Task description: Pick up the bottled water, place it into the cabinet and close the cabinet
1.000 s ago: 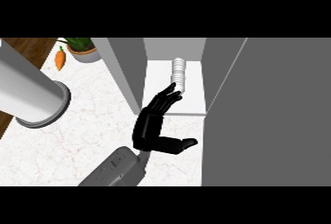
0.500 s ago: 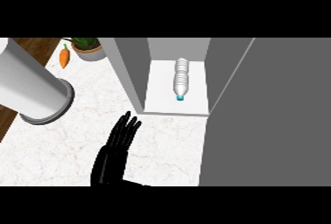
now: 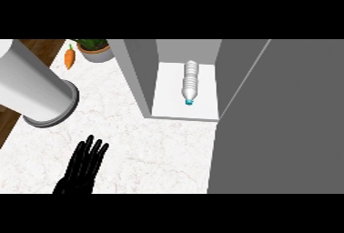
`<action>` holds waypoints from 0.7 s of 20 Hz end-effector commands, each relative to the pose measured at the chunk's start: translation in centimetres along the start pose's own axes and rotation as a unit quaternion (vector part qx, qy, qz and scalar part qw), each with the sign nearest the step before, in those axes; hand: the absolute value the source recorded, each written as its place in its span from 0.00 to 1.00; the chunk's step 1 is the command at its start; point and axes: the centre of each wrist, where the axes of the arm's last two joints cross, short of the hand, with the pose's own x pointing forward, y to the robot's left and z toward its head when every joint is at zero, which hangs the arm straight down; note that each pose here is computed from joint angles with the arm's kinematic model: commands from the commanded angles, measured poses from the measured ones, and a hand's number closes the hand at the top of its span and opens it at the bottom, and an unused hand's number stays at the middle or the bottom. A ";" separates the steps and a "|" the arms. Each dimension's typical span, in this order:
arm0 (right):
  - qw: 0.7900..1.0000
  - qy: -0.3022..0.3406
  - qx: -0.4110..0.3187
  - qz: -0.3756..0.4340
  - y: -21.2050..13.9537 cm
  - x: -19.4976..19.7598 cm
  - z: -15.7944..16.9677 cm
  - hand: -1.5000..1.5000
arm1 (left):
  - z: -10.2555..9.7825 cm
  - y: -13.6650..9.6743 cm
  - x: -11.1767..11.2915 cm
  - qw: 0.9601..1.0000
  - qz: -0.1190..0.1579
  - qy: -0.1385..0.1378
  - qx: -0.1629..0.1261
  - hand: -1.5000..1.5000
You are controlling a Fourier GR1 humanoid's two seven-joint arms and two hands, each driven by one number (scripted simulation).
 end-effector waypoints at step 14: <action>0.990 -0.006 0.112 0.080 0.3 2.4 -5.5 1.00 | 4.9 6.9 7.0 0.999 -0.005 -0.013 -0.043 0.00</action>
